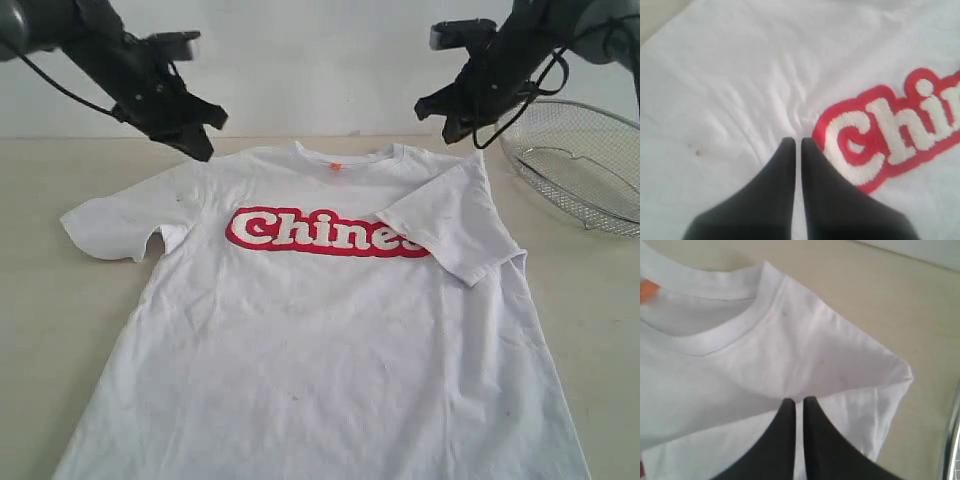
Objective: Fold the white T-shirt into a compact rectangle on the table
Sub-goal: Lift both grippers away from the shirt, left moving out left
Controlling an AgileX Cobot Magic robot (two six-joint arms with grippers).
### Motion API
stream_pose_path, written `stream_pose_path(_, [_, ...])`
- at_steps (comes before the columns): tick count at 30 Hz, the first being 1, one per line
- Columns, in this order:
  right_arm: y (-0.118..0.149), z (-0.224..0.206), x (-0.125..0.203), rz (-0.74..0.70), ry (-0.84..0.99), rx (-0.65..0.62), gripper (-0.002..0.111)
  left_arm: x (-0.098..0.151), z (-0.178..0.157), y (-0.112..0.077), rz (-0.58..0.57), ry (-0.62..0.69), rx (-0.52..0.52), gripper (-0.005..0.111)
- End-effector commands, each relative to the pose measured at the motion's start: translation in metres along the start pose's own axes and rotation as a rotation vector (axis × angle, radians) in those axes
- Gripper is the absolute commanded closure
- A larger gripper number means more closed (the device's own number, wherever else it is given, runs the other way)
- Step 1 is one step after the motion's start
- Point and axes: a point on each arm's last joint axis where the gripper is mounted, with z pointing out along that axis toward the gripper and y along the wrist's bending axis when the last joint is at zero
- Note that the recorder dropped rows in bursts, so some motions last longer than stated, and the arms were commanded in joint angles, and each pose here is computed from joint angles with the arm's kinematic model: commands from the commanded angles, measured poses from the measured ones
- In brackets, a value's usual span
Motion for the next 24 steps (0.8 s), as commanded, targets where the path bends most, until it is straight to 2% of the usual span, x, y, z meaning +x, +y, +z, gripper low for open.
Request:
stream_pose_path(1, [0.007,-0.022,-0.005,-0.051,-0.004,-0.064,0.108,0.016,-0.039,0.007,-0.113,-0.012,0.159,0.102])
stream_pose_path(4, [0.012,-0.025,-0.003,-0.068,0.024,-0.117,0.108,0.034,-0.056,0.004,-0.158,-0.048,0.218,0.102])
stream_pose_path(8, [0.017,-0.025,0.0,-0.074,0.051,-0.165,0.108,0.069,-0.076,-0.007,-0.203,-0.131,0.194,0.102])
stream_pose_path(11, [0.02,-0.026,-0.001,-0.073,0.037,-0.197,0.108,0.103,-0.09,-0.016,-0.283,-0.261,0.09,0.102])
stream_pose_path(13, [0.022,-0.026,-0.002,-0.07,0.023,-0.229,0.108,0.132,-0.099,-0.016,-0.383,-0.353,-0.028,0.102])
stream_pose_path(15, [0.026,-0.027,-0.004,-0.071,0.003,-0.271,0.108,0.162,-0.103,-0.011,-0.487,-0.435,-0.173,0.102])
stream_pose_path(18, [0.032,-0.029,-0.007,-0.053,-0.026,-0.336,0.108,0.191,-0.106,0.005,-0.578,-0.505,-0.374,0.102])
stream_pose_path(24, [0.042,-0.03,-0.01,-0.05,-0.052,-0.398,0.108,0.201,-0.087,0.029,-0.517,-0.406,-0.428,0.102])
